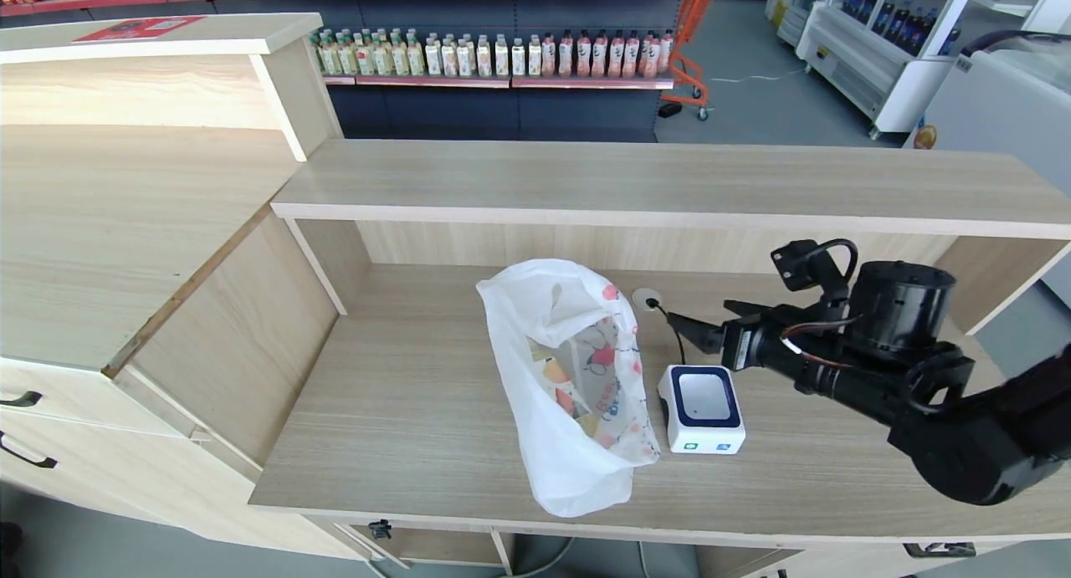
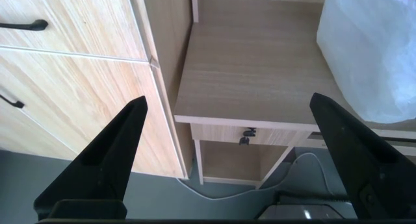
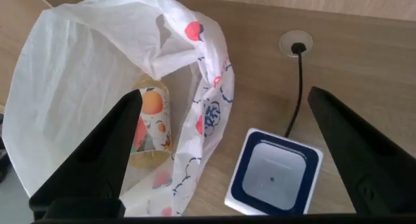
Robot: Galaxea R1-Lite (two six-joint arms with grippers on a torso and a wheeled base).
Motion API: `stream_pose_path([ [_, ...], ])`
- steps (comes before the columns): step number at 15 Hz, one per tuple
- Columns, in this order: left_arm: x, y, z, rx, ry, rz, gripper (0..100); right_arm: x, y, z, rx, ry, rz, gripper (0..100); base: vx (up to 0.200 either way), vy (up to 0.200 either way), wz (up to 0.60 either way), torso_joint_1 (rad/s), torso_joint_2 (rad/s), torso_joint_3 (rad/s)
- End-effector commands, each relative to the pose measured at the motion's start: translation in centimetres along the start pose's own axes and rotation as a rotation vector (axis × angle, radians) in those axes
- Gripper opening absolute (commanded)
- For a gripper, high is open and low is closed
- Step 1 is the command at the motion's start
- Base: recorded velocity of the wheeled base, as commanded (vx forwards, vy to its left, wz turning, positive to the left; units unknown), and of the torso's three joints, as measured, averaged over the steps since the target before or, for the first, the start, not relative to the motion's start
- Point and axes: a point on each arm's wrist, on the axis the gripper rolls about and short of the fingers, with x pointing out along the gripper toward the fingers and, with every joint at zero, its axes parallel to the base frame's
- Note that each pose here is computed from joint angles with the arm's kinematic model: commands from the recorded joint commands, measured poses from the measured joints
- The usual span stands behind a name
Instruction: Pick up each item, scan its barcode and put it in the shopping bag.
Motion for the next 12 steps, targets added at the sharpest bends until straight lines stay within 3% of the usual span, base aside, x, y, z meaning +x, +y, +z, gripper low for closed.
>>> stream_pose_path([
  [1, 0.0, 0.0, 0.0, -0.001, 0.0, 0.001, 100, -13.6, -0.7, 1.2, 0.033, 0.036, -0.332, 100, 0.0, 0.0, 0.0, 0.0, 0.0, 0.0],
  [3, 0.0, 0.0, 0.0, -0.001, 0.0, 0.001, 100, -18.0, 0.3, 0.2, 0.049, 0.045, -0.4, 100, 0.0, 0.0, 0.0, 0.0, 0.0, 0.0],
  [5, 0.0, 0.0, 0.0, -0.001, 0.0, 0.001, 100, -23.6, 2.3, -3.9, 0.041, 0.003, -0.442, 100, 0.0, 0.0, 0.0, 0.0, 0.0, 0.0],
  [6, 0.0, 0.0, 0.0, -0.001, 0.0, 0.001, 100, -25.8, 3.4, -4.4, 0.025, -0.071, -0.441, 100, 0.0, 0.0, 0.0, 0.0, 0.0, 0.0],
  [7, 0.0, 0.0, 0.0, -0.001, 0.0, 0.001, 100, -27.8, 4.3, -5.9, 0.023, -0.061, -0.442, 100, 0.0, 0.0, 0.0, 0.0, 0.0, 0.0],
  [9, 0.0, 0.0, 0.0, -0.001, 0.0, 0.001, 100, -30.1, 5.3, -7.6, 0.004, -0.125, -0.48, 100, 0.0, 0.0, 0.0, 0.0, 0.0, 0.0],
  [12, 0.0, 0.0, 0.0, -0.001, 0.0, 0.001, 100, -31.3, 6.0, -9.8, -0.017, -0.118, -0.52, 100, 0.0, 0.0, 0.0, 0.0, 0.0, 0.0],
])
